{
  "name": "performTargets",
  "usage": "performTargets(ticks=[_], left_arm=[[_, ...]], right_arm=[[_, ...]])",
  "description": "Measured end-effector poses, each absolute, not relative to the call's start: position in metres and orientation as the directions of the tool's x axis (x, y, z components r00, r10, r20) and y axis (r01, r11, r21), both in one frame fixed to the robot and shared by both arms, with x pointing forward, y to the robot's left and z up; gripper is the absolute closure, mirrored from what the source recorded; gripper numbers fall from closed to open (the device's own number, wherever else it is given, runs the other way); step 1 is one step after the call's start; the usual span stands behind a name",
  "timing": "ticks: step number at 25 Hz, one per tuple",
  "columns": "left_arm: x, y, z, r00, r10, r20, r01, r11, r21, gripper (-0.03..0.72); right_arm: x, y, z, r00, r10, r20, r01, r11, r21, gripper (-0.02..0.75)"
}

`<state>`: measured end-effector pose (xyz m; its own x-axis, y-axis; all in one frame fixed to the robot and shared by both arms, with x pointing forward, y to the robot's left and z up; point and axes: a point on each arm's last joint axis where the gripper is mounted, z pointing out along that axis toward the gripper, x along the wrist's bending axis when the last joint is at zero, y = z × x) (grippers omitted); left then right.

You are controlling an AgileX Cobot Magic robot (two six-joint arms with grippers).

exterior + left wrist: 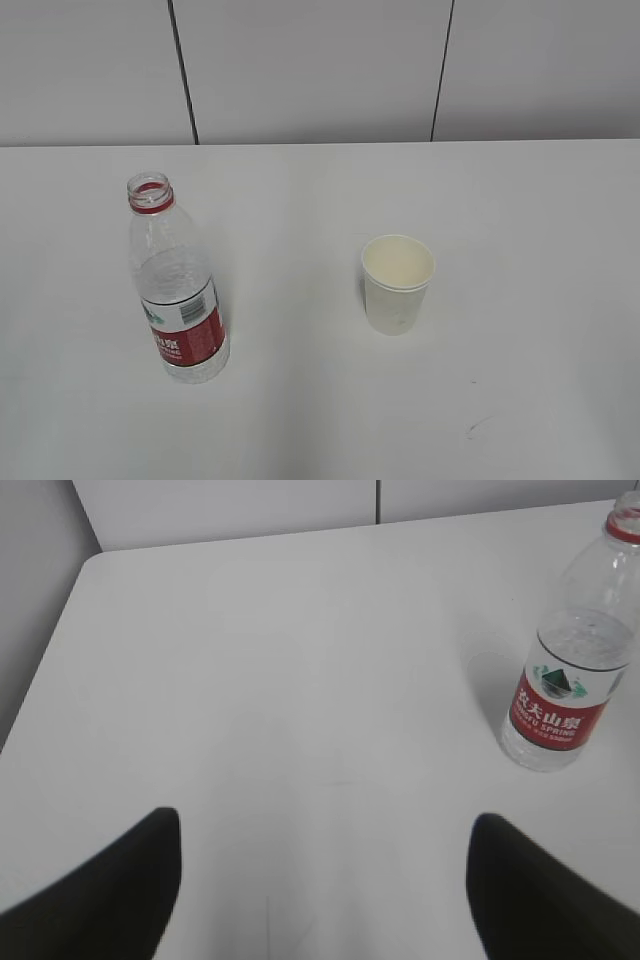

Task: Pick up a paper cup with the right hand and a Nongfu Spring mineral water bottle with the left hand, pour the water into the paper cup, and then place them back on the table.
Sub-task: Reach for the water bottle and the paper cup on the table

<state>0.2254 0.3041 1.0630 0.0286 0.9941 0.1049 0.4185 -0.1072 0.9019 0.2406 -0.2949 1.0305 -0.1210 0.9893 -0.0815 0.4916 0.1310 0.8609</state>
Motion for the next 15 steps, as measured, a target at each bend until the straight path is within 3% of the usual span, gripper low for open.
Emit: performTargets(ticks=[15], left_arm=[[0.2254,0.3041,1.0630,0.029,0.994,0.105,0.419,-0.107,0.902,0.161]], right_arm=[[0.2406,-0.2949,1.0305,-0.121,0.989,-0.081,0.492,0.131,0.861,0.174]])
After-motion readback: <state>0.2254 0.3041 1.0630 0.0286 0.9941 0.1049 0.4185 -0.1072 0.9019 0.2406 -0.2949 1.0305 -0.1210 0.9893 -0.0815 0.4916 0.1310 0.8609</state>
